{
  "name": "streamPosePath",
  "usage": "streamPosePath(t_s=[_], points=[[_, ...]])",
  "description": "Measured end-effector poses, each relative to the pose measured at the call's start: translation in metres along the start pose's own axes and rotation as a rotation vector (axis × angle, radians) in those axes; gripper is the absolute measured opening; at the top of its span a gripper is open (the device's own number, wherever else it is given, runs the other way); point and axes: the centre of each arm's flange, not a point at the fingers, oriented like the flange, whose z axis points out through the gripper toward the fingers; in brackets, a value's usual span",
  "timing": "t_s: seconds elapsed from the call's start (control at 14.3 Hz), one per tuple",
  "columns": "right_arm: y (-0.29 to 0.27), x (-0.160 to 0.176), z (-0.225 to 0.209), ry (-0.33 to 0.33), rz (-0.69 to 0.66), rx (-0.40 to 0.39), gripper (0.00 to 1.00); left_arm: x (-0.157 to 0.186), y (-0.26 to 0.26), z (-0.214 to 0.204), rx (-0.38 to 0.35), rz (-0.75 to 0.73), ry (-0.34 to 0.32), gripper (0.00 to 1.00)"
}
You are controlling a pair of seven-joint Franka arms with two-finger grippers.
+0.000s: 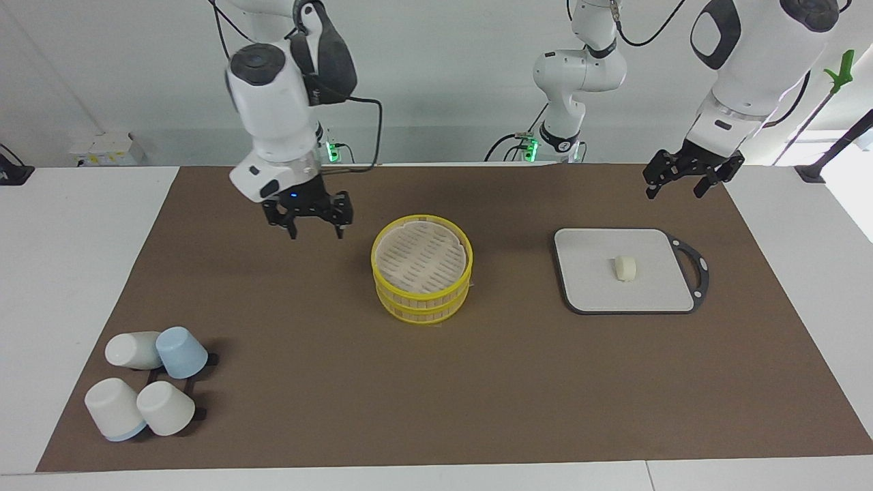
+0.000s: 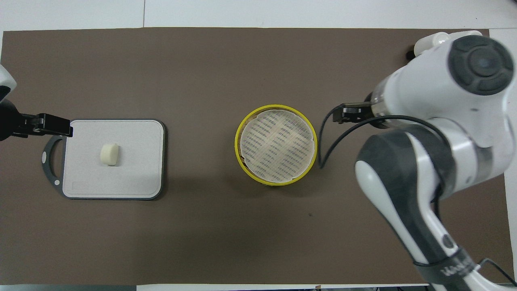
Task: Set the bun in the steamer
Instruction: 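Reach the right gripper to the steamer lid while the left gripper reaches the bun, then grasp the steamer lid with the right gripper while the left gripper grasps the bun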
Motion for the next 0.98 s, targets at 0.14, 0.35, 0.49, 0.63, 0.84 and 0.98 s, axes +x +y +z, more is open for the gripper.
streamPosePath(t_s=[0.14,0.35,0.49,0.63,0.84,0.98], points=[[-0.060,-0.014,0.024,0.005,0.014,0.008,0.89,-0.005,-0.016,0.046,0.000,0.052,-0.002,1.00],[-0.120,-0.029,0.043,-0.002,-0.010,0.008,0.90,-0.014,-0.028,0.114,0.001,0.092,0.005,1.00],[-0.134,-0.028,0.043,0.000,-0.024,0.010,0.91,-0.022,-0.031,0.155,0.003,0.124,0.014,1.00],[-0.151,-0.027,0.041,-0.017,-0.020,-0.003,0.91,-0.025,-0.036,0.186,0.003,0.154,0.006,1.00],[-0.194,-0.022,0.054,-0.035,0.009,-0.019,0.91,-0.018,-0.036,0.216,0.008,0.173,0.012,1.00],[-0.214,-0.023,0.071,-0.041,0.005,-0.025,0.91,-0.017,-0.032,0.226,0.008,0.181,0.012,1.00]])
